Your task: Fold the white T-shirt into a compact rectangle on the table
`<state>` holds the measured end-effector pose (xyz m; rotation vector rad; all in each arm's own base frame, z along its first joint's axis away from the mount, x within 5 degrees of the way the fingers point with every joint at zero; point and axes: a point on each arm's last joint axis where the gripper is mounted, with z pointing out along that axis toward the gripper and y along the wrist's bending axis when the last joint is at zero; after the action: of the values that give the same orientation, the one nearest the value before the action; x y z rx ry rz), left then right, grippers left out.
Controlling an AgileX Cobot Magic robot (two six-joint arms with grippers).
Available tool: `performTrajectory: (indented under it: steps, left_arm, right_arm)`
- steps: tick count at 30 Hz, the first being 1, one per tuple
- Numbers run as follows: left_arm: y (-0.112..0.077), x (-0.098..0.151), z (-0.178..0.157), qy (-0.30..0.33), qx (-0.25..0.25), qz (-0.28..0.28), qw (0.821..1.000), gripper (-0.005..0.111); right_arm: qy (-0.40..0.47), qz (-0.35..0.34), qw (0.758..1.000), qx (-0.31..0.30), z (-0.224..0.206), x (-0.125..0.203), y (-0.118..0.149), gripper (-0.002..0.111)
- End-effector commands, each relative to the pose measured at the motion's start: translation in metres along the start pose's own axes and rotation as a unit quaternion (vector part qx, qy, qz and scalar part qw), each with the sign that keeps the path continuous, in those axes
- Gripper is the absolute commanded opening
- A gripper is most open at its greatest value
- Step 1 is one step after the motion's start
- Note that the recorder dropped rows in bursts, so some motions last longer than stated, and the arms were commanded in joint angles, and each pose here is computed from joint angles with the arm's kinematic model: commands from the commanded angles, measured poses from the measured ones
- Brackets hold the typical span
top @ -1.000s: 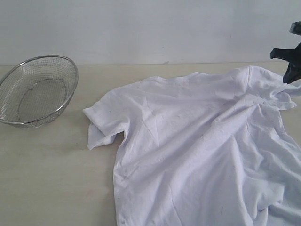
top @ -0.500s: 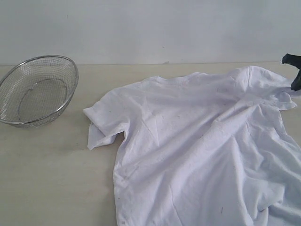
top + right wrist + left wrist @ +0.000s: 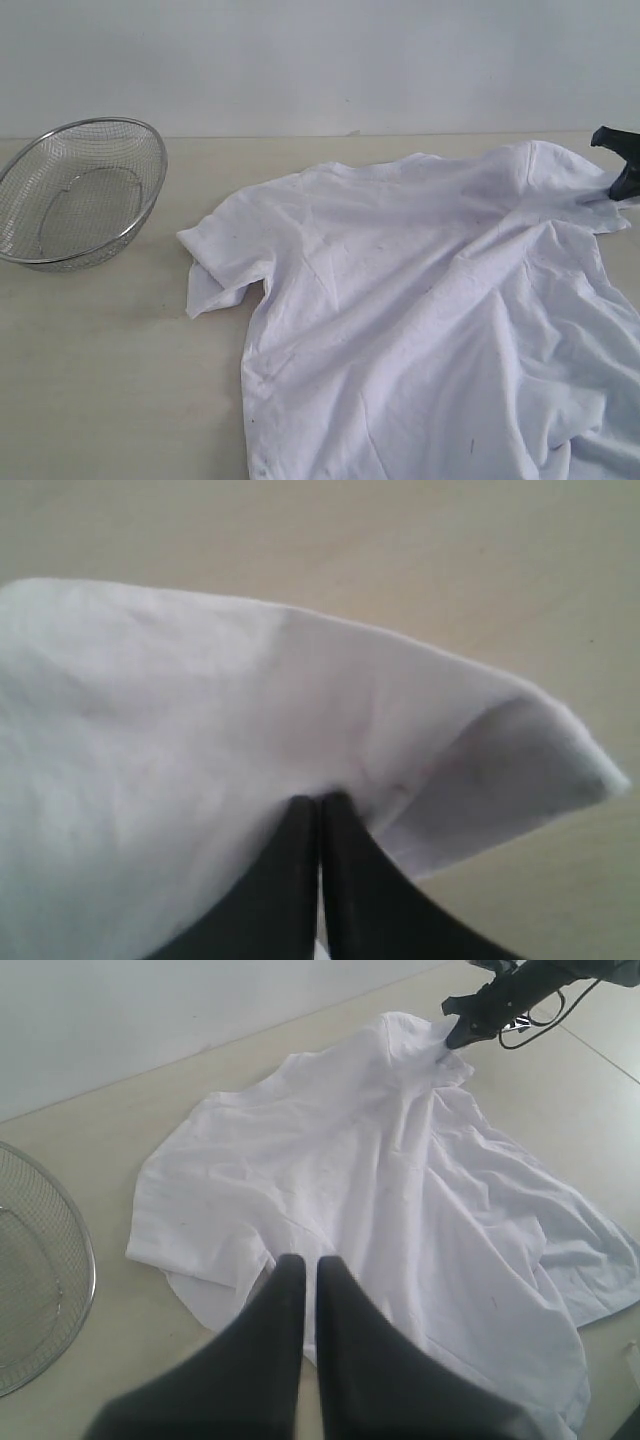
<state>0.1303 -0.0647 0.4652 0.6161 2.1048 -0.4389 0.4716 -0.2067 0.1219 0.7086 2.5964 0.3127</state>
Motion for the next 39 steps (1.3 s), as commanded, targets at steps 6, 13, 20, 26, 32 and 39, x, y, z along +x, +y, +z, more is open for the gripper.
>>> performTrajectory:
  steps: [6, 13, 20, 26, 32, 39]
  left_arm:
    - [0.001, 0.0, 0.002, 0.001, 0.001, 0.0, 1.0, 0.004]
    - [0.001, 0.001, 0.002, 0.002, 0.001, 0.0, 1.0, 0.004]
    - [0.0, 0.001, 0.002, 0.005, 0.002, 0.0, 1.0, 0.004]
    - [0.0, 0.002, 0.002, 0.009, 0.005, -0.003, 1.0, 0.004]
    - [0.0, 0.002, 0.002, 0.009, 0.005, -0.003, 1.0, 0.004]
    - [0.0, 0.0, 0.002, 0.0, 0.003, -0.003, 1.0, 0.004]
  right_arm:
    - [-0.034, -0.004, 0.999, 0.005, 0.0, -0.006, -0.003, 0.0]
    - [-0.082, 0.016, 0.996, -0.005, 0.0, -0.015, -0.001, 0.0]
    - [-0.093, 0.029, 0.995, -0.037, -0.013, -0.019, 0.008, 0.0]
    - [-0.036, -0.034, 0.998, -0.037, -0.037, -0.013, 0.002, 0.0]
    - [-0.008, 0.007, 0.999, -0.032, -0.042, -0.007, -0.028, 0.0]
    - [-0.028, 0.04, 0.998, -0.041, -0.026, 0.003, -0.034, 0.0]
